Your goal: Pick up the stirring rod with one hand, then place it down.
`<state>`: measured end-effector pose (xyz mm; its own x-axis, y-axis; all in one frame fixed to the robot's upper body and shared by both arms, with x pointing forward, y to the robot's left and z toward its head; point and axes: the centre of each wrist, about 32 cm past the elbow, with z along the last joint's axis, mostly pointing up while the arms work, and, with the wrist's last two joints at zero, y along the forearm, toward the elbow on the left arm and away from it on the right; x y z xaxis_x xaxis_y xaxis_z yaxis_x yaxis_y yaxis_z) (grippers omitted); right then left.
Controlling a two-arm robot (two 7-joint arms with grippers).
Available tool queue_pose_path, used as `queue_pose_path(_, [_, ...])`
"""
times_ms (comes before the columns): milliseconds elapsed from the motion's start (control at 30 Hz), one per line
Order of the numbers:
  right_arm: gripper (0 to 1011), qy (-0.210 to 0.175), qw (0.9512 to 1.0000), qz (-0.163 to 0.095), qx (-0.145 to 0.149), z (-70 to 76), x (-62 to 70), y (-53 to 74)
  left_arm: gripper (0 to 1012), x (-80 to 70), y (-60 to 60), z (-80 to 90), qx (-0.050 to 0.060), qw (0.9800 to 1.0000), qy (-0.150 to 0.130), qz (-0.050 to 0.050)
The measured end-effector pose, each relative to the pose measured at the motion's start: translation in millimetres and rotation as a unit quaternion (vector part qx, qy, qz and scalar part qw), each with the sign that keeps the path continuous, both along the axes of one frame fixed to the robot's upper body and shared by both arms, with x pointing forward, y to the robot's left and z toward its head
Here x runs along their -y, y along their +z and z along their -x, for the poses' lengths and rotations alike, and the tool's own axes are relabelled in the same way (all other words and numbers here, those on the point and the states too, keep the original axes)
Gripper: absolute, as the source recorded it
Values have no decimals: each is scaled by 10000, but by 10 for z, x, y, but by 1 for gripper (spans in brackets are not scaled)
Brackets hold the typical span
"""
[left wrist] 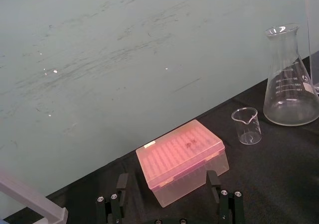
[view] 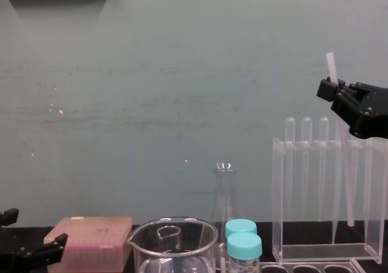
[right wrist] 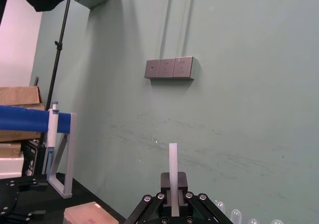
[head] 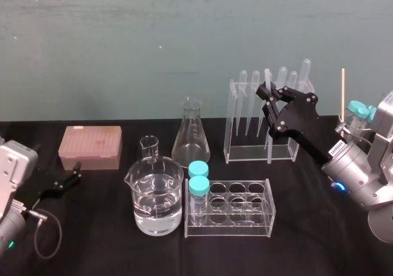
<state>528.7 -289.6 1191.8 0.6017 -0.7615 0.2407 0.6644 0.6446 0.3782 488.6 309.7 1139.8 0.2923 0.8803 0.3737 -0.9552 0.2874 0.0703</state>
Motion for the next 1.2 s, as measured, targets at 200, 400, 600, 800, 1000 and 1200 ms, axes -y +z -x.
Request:
queue_pose_path(200, [69,0,10000,0,0,0,0,0,1000,0,0,0,0,10000,0,0])
queue_pose_path(400, [69,0,10000,0,0,0,0,0,1000,0,0,0,0,10000,0,0])
queue_pose_path(600, [69,0,10000,0,0,0,0,0,1000,0,0,0,0,10000,0,0])
queue_pose_path(800, [69,0,10000,0,0,0,0,0,1000,0,0,0,0,10000,0,0])
queue_pose_path(1000, [69,0,10000,0,0,0,0,0,1000,0,0,0,0,10000,0,0])
queue_pose_path(1200, [69,0,10000,0,0,0,0,0,1000,0,0,0,0,10000,0,0])
